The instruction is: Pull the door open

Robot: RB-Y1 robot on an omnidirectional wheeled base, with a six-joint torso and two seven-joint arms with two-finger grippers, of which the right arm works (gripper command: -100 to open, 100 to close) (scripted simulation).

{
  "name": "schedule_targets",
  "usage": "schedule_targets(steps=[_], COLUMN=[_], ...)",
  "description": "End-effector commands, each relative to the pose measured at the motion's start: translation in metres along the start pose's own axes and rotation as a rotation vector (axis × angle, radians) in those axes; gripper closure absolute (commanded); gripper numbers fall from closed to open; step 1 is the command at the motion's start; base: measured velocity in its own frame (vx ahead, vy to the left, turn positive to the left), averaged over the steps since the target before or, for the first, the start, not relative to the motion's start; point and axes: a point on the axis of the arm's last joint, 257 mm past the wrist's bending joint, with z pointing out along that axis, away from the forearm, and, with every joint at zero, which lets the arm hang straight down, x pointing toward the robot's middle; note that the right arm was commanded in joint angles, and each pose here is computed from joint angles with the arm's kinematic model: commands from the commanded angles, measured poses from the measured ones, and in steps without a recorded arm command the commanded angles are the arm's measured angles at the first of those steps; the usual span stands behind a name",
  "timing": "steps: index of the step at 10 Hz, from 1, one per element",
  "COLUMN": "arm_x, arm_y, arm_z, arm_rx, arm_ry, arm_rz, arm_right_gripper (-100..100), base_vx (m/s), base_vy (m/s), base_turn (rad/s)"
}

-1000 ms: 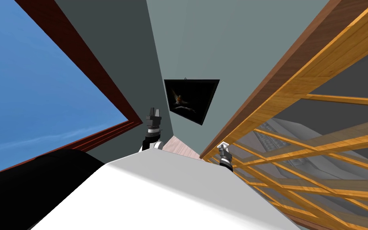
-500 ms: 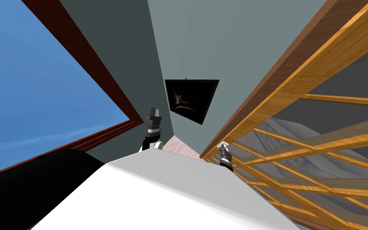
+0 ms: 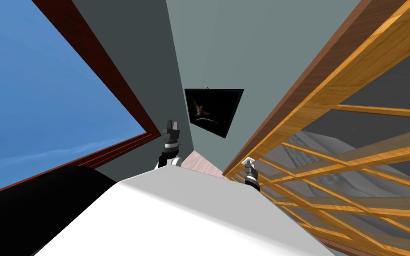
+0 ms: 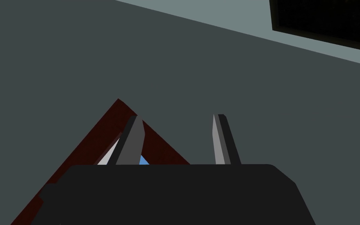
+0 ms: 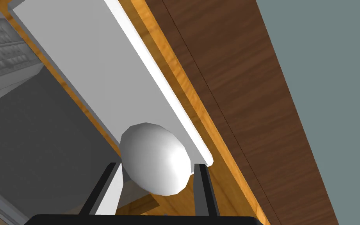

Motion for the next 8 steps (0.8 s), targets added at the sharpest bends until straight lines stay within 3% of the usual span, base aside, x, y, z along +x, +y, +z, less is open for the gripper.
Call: schedule_targets(steps=[1, 8], arm_x=[0.0047, 0.0040], arm_y=[0.0049, 0.0076], arm_z=[-0.0009, 0.0024], arm_rx=[-0.004, -0.012], arm_ry=[0.007, 0.006], arm_rz=[0.062, 0.245], arm_right_gripper=[100, 100], base_vx=[-0.028, -0.024], base_vy=[-0.002, -0.002], base_turn=[0.011, 0.012])
